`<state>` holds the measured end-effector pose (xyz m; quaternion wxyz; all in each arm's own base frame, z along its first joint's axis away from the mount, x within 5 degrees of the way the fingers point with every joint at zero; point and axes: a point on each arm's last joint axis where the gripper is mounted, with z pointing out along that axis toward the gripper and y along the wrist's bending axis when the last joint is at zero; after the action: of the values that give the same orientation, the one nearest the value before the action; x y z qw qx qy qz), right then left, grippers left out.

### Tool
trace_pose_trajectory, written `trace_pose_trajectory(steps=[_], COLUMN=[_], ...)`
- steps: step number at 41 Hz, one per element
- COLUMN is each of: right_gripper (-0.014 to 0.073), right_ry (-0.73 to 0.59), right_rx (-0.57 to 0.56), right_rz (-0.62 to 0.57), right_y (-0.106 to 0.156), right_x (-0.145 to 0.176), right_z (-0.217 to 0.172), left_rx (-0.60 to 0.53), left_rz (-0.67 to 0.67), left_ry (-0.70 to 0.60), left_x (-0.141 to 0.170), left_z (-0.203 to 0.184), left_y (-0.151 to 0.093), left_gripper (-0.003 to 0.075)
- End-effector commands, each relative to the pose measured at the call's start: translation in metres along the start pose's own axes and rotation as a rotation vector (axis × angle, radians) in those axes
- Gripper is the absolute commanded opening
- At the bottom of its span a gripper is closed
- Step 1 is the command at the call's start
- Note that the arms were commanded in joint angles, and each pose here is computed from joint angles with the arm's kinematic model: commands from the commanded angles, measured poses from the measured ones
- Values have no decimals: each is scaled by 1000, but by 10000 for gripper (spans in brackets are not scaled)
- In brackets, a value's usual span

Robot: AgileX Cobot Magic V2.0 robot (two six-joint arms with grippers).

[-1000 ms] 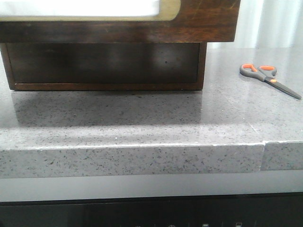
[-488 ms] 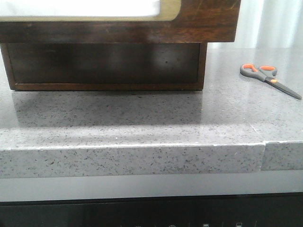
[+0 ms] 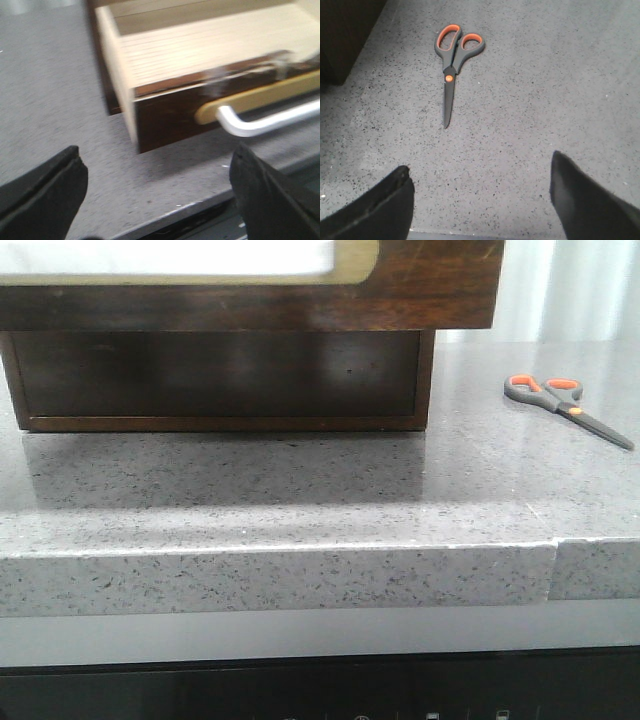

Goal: Put scissors in drawer with both arms
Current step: 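Lower the right gripper onto the scissors and grasp them at the pivot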

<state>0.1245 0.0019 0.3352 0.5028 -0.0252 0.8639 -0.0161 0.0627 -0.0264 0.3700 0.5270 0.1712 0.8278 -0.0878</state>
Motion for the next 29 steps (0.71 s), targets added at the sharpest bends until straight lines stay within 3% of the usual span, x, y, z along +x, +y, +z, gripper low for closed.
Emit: trace_pose_trajectory(steps=[1, 6, 14, 29], right_gripper=[582, 582, 582, 582], right_ry=[-96, -93, -68, 279], right_rx=[15, 15, 14, -1], right_rz=[-6, -6, -6, 13], right_y=[-2, -2, -2, -1], right_x=[-15, -15, -14, -52], right_z=[-4, -4, -2, 53], left_rx=[73, 143, 110, 110], left_rz=[64, 108, -19, -20], left_ry=[-116, -121, -126, -141], left_x=[-16, -15, -17, -18], left_z=[-6, -7, -7, -7], left_y=[-5, -10, -6, -6], left_gripper=[564, 564, 564, 564])
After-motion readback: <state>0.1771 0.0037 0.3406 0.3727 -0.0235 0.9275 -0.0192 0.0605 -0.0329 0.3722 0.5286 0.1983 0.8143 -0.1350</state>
